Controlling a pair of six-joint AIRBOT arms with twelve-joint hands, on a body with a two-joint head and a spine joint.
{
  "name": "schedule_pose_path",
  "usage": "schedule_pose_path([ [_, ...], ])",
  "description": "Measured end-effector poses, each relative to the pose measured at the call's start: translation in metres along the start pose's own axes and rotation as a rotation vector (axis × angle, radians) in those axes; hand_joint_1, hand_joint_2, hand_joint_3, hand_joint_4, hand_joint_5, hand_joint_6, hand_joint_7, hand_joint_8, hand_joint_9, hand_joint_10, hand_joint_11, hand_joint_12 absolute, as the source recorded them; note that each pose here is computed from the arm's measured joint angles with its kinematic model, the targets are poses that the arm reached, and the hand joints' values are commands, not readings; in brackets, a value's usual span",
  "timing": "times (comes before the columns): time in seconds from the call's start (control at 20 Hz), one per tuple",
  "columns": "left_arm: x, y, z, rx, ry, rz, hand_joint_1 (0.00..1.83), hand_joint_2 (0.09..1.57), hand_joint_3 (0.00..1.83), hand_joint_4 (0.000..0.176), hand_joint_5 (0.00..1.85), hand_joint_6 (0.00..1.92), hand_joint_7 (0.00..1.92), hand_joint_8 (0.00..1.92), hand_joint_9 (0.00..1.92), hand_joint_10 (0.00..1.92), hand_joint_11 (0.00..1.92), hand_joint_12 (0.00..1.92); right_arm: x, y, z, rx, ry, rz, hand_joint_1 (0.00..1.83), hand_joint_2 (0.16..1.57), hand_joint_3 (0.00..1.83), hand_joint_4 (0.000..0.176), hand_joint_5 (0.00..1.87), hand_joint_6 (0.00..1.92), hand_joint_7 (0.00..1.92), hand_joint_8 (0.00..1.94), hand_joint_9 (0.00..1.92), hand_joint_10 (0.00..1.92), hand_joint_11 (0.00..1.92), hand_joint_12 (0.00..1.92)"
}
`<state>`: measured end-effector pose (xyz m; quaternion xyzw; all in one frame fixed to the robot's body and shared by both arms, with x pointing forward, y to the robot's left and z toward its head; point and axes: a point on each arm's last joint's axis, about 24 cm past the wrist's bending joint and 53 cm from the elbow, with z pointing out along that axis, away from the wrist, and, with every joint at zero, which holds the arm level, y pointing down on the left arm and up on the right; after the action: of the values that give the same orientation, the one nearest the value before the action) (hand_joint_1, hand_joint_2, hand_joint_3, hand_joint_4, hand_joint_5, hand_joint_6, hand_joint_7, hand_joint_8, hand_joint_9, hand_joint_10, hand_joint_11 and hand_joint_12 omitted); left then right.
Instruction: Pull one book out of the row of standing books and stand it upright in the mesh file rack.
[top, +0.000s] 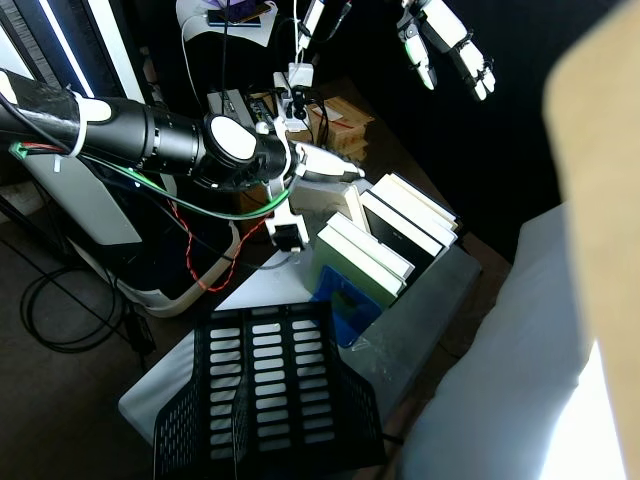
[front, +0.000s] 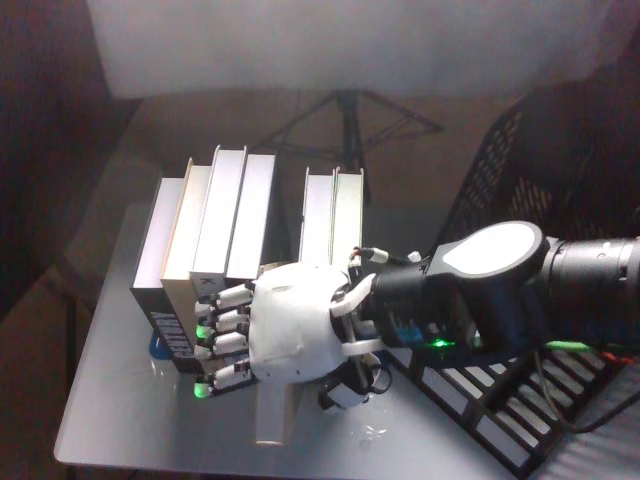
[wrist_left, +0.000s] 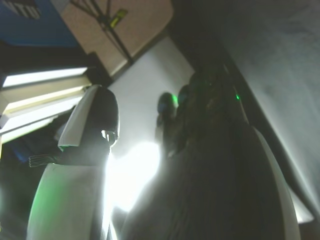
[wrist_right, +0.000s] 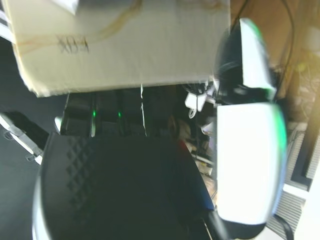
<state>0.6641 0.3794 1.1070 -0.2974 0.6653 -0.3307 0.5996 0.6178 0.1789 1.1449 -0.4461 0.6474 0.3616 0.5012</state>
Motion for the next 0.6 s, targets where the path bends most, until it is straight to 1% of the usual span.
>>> schedule_pose_path([
  [0.05, 0.0, -0.001, -0.001, 0.002, -0.001, -0.003, 1.19, 1.34, 0.0, 0.027, 0.11, 0.0, 0.01, 0.0, 0.0, 0.0, 0.0, 0.0, 0.001, 0.002, 0.002, -0.002, 0.002, 0.0, 0.9, 1.1, 0.0, 0.096, 0.28, 0.01, 0.33, 0.0, 0.26, 0.04, 0.0, 0.49],
  [0.1, 0.001, 0.0, -0.001, 0.001, -0.001, -0.004, 1.19, 1.34, 0.0, 0.027, 0.11, 0.0, 0.01, 0.0, 0.0, 0.0, 0.0, 0.0, 0.004, 0.002, 0.003, -0.002, 0.007, -0.002, 0.9, 1.1, 0.0, 0.096, 0.28, 0.01, 0.33, 0.0, 0.26, 0.04, 0.0, 0.49],
  [0.15, 0.0, 0.001, -0.002, -0.002, 0.0, -0.005, 1.22, 1.33, 0.0, 0.022, 0.12, 0.01, 0.01, 0.0, 0.0, 0.0, 0.0, 0.0, 0.005, 0.004, 0.004, -0.004, 0.009, -0.011, 0.88, 1.13, 0.01, 0.096, 0.28, 0.01, 0.39, 0.0, 0.29, 0.04, 0.0, 0.43],
  [0.2, 0.0, 0.002, -0.003, -0.006, 0.0, -0.004, 1.23, 1.33, 0.0, 0.022, 0.12, 0.01, 0.01, 0.0, 0.0, 0.0, 0.0, 0.0, 0.005, 0.003, 0.006, -0.001, 0.012, -0.02, 0.92, 1.17, 0.01, 0.085, 0.36, 0.04, 0.42, 0.01, 0.31, 0.04, 0.0, 0.31],
  [0.25, -0.001, 0.003, -0.003, -0.009, -0.004, -0.007, 1.24, 1.32, 0.0, 0.02, 0.13, 0.01, 0.02, 0.0, 0.0, 0.0, 0.0, 0.0, 0.007, 0.003, 0.006, 0.002, 0.015, -0.027, 0.98, 1.12, 0.0, 0.078, 0.43, 0.07, 0.47, 0.01, 0.34, 0.05, 0.0, 0.37],
  [0.3, -0.001, 0.003, -0.003, -0.007, -0.005, -0.007, 1.24, 1.32, 0.0, 0.019, 0.13, 0.01, 0.01, 0.0, 0.0, 0.0, 0.0, 0.0, 0.007, 0.003, 0.006, 0.003, 0.016, -0.028, 0.96, 1.16, 0.0, 0.076, 0.53, 0.11, 0.51, 0.01, 0.34, 0.05, 0.0, 0.18],
  [0.35, -0.002, 0.003, -0.003, -0.008, -0.008, -0.009, 1.26, 1.31, 0.0, 0.017, 0.13, 0.01, 0.0, 0.0, 0.0, 0.0, 0.0, 0.0, 0.009, 0.003, 0.007, 0.006, 0.019, -0.034, 0.94, 1.19, 0.01, 0.068, 0.54, 0.11, 0.51, 0.01, 0.33, 0.04, 0.0, 0.14],
  [0.4, -0.002, 0.003, -0.003, -0.007, -0.008, -0.009, 1.23, 1.32, 0.0, 0.023, 0.12, 0.0, 0.0, 0.0, 0.0, 0.0, 0.0, 0.0, 0.01, 0.002, 0.008, 0.009, 0.023, -0.036, 0.91, 1.18, 0.0, 0.082, 0.63, 0.17, 0.56, 0.02, 0.34, 0.05, 0.0, 0.23],
  [0.45, -0.002, 0.002, -0.003, -0.006, -0.007, -0.011, 1.21, 1.34, 0.0, 0.025, 0.13, 0.0, 0.01, 0.0, 0.0, 0.0, 0.0, 0.0, 0.011, 0.002, 0.009, 0.013, 0.026, -0.042, 0.92, 1.16, 0.0, 0.075, 0.69, 0.2, 0.59, 0.02, 0.32, 0.04, 0.0, 0.05],
  [0.55, -0.002, 0.001, -0.003, -0.002, -0.009, -0.012, 1.18, 1.34, 0.0, 0.027, 0.13, 0.0, 0.01, 0.0, 0.0, 0.0, 0.0, 0.0, 0.016, 0.001, 0.011, 0.018, 0.033, -0.036, 0.92, 1.15, 0.0, 0.072, 0.7, 0.21, 0.6, 0.02, 0.31, 0.04, 0.0, 0.0],
  [0.6, -0.003, 0.001, -0.003, 0.0, -0.011, -0.012, 1.14, 1.35, 0.01, 0.033, 0.13, 0.0, 0.0, 0.0, 0.0, 0.0, 0.0, 0.0, 0.021, 0.002, 0.012, 0.018, 0.041, -0.041, 0.92, 1.15, 0.0, 0.072, 0.7, 0.22, 0.6, 0.02, 0.31, 0.04, 0.0, 0.0],
])
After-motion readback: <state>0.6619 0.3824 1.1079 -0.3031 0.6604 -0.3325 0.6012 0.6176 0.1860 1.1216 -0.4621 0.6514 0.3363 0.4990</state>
